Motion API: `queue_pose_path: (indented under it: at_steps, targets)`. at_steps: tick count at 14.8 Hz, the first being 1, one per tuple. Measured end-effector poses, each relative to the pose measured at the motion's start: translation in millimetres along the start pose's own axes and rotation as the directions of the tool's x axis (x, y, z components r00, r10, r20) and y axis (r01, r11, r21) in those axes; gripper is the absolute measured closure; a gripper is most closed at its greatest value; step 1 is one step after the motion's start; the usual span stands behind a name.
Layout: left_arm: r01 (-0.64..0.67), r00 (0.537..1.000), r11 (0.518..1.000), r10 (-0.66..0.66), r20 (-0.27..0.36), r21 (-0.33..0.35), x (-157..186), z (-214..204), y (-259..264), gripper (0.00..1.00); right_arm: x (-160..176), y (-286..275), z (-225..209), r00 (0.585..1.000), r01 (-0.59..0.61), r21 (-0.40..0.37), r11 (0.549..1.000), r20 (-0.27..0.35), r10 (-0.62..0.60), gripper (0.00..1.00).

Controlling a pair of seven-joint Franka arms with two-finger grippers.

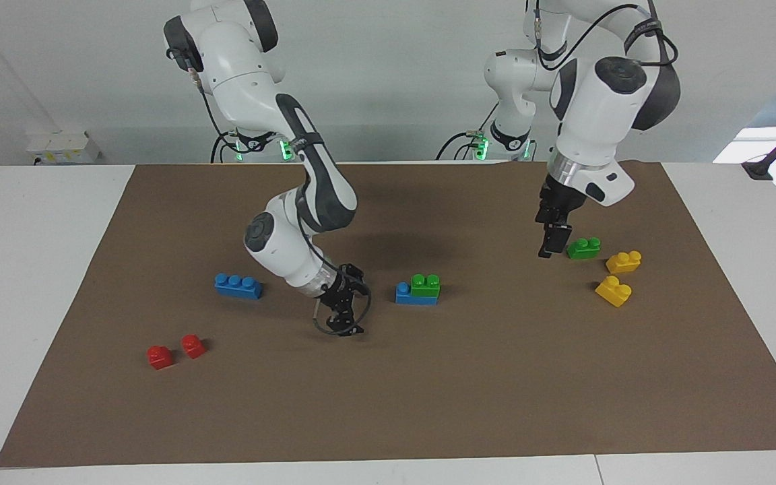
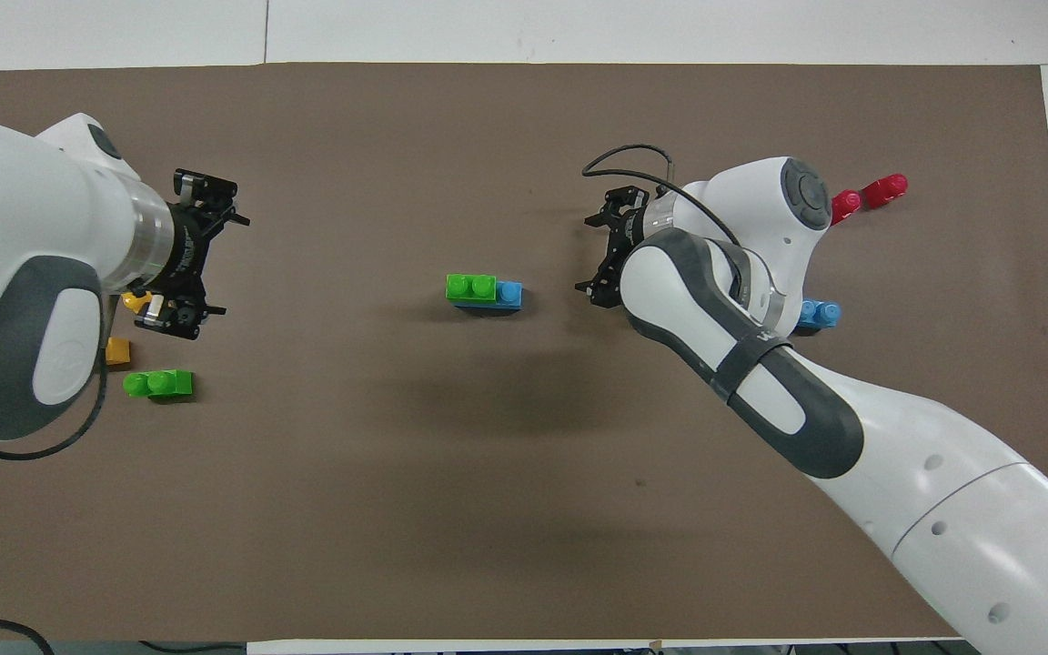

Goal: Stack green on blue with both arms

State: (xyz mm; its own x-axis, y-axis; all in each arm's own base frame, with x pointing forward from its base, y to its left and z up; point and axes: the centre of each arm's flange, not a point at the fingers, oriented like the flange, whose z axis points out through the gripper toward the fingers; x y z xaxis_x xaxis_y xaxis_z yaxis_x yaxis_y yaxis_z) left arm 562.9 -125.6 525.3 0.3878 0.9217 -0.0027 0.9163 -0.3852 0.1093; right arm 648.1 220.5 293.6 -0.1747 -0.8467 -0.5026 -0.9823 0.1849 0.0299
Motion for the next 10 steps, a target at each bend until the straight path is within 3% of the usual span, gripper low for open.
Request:
queue_pose_path:
  at_steps: [4, 7, 10]
  targets:
    - [-0.315, 0.949, 0.949, 0.315, 0.013, 0.011, 59, -8, -20, 0.0, 19, -19, -57, 0.995, 0.1, 0.034, 0.994, 0.002, -0.1, 0.0]
    - [-0.532, 0.846, 0.846, 0.532, 0.014, 0.008, 85, -13, -28, 0.0, 49, -29, -109, 0.968, 0.251, 0.01, 0.968, -0.006, -0.251, 0.0]
    - [-0.675, 0.738, 0.738, 0.675, 0.024, 0.011, 89, -21, -31, 0.0, 74, -27, -158, 0.903, 0.42, -0.067, 0.905, -0.065, -0.424, 0.0]
